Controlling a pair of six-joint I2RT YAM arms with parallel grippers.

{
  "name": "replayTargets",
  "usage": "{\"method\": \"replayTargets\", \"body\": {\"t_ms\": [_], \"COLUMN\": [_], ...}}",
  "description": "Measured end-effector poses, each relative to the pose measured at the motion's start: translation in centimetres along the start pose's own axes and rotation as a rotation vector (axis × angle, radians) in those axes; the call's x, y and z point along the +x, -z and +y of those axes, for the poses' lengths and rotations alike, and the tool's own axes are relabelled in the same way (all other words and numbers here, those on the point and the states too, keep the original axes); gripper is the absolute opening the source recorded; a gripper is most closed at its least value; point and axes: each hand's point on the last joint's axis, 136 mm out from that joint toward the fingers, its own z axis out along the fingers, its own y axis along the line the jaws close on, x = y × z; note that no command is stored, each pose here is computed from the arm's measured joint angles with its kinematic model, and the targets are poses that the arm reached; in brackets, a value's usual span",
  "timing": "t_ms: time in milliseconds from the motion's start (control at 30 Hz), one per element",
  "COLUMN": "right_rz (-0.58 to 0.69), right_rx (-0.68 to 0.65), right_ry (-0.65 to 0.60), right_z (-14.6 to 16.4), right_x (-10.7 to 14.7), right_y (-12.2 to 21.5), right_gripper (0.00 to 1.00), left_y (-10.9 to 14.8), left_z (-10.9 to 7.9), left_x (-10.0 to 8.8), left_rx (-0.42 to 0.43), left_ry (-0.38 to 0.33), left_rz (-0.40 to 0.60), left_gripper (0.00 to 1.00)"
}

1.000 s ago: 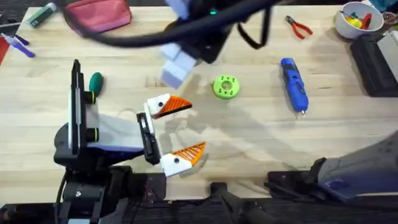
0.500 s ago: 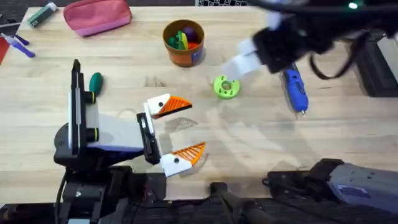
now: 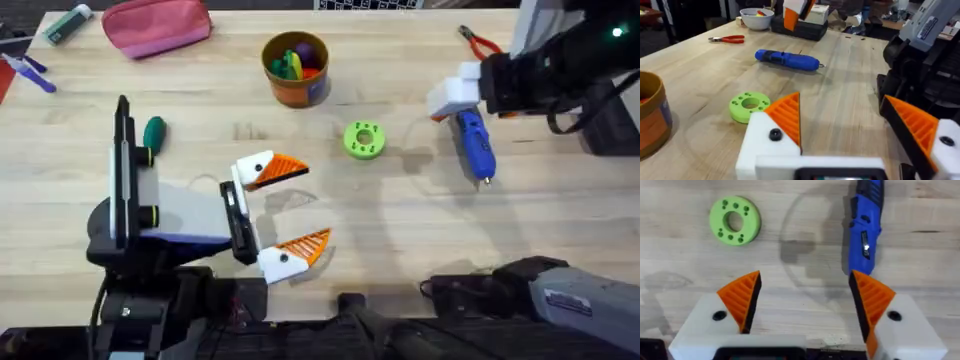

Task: Pick up the gripper from the table and insert it into the empty holder that is missing its gripper. Then pick up a screw, insert it into the mounting hole, and use the screwdriver to tighten it. Finally, clean up the table by picking up the vegetable and placing it into the bucket.

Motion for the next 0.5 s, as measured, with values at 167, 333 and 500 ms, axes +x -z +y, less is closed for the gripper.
{"method": "replayTargets", "body": {"t_ms": [167, 333, 500], "right_rz": [0.032, 0.043, 0.038], "right_rx": [0.025, 0.034, 0.034], "right_ry": [-0.052, -0.072, -0.074], "right_z": [-1.4, -2.0, -2.0], "right_x": [-0.3, -0.6, -0.8], "right_y": [-1.0, -1.6, -1.7], "right_gripper": [0.994, 0.994, 0.993], "left_y": [0.0, 0.0, 0.0], "left_z": [0.0, 0.0, 0.0], "left_x": [0.0, 0.0, 0.0], "left_rx": [0.0, 0.0, 0.0], "left_ry": [0.0, 0.0, 0.0], "left_rz": [0.0, 0.0, 0.0], "left_gripper": [0.986, 0.987, 0.986]}}
